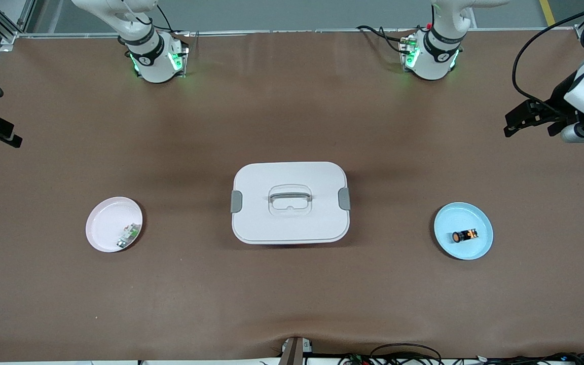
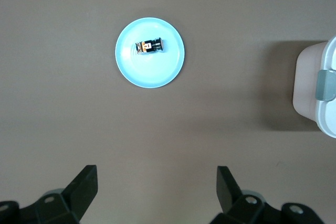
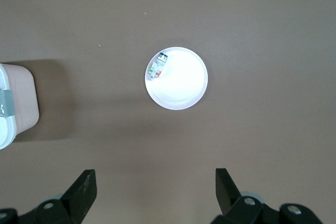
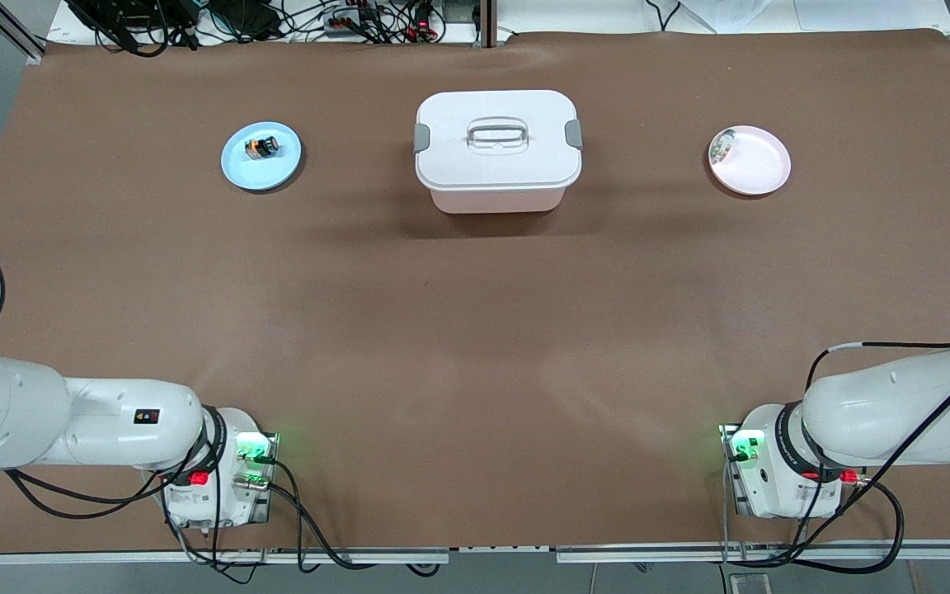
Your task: Transfer orange switch to right arm and place
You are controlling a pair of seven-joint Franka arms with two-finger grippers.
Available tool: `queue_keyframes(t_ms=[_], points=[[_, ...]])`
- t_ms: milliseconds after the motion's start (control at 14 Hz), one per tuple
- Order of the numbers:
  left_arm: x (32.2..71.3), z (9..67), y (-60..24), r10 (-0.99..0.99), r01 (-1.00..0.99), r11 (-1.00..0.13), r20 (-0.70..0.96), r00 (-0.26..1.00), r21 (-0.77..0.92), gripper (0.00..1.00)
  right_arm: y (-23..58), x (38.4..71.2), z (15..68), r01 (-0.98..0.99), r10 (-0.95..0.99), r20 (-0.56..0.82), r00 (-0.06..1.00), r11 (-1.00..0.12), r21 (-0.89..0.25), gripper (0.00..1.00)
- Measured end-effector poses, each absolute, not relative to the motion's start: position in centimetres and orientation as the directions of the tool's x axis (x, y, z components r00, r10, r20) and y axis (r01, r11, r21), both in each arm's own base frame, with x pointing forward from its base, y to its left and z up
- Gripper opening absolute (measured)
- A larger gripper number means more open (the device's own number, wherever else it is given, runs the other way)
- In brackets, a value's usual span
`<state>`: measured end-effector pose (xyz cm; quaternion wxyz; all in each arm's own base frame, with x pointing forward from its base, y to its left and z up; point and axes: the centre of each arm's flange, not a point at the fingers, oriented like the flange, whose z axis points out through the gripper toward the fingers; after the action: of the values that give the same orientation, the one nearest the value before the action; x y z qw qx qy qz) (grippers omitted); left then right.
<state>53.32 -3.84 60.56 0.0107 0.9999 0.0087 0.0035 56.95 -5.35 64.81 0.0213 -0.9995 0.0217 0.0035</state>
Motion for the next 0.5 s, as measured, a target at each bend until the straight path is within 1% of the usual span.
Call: queue_keyframes(t_ms=[500], points=[[53.60,60.45,-3.64,0.021,0.021,-1.000,0.006,1.000,0.022,1.00,-5.36,56.95,64.81,-0.044,-0.043,-0.008,0.999,-0.998,-0.042,1.00]])
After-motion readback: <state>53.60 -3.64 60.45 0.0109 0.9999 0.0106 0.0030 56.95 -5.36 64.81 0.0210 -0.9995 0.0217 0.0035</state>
